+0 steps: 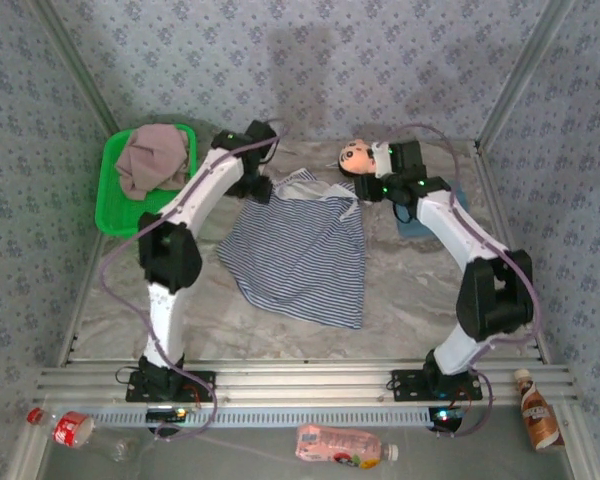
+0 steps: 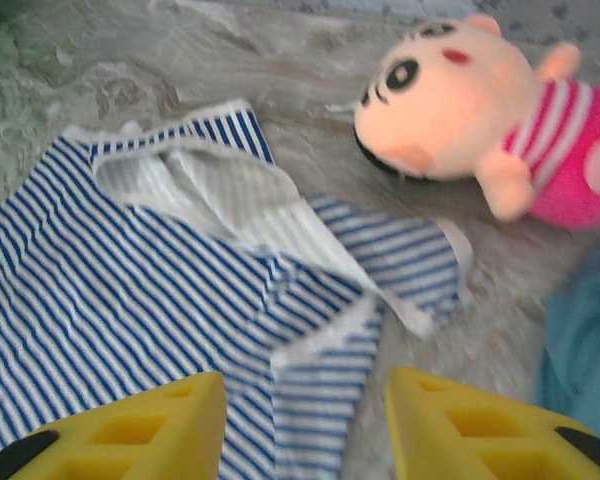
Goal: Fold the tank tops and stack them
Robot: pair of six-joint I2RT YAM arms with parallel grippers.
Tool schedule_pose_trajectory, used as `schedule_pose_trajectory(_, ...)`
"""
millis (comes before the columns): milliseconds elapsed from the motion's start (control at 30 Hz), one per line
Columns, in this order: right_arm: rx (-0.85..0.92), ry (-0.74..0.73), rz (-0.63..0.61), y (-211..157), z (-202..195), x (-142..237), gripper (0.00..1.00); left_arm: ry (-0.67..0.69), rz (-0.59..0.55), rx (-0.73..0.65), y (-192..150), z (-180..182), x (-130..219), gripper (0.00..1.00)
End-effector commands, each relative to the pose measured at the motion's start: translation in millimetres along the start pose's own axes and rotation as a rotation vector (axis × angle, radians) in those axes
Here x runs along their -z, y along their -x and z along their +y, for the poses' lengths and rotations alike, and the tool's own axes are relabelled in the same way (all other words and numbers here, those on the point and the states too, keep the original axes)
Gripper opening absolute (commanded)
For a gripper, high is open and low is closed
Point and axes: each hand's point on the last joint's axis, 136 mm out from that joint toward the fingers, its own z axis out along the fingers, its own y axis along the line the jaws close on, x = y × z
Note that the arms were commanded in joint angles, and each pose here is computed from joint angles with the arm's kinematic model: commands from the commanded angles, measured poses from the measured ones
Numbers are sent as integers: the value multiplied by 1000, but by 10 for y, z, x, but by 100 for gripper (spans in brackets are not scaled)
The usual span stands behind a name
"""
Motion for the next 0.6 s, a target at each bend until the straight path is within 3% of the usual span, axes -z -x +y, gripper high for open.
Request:
schedule_pose_trajectory(0,-100,78,123,-535,252,319,53,-12,75,166,-528,176,-62,62)
schedule_pose_trajectory(167,-166,90,291,-1460,673,649,58,-36,142,271,-1207,274,-260,62)
schedule_pose_trajectory(300,-127,-14,437,-2123,755,824,59,-30,158,329,-1509,363,-465,62)
schedule_pose_trajectory(567,57,-56,643,-2836,855,753,60,-39,100,373,-1396,490,-816,62)
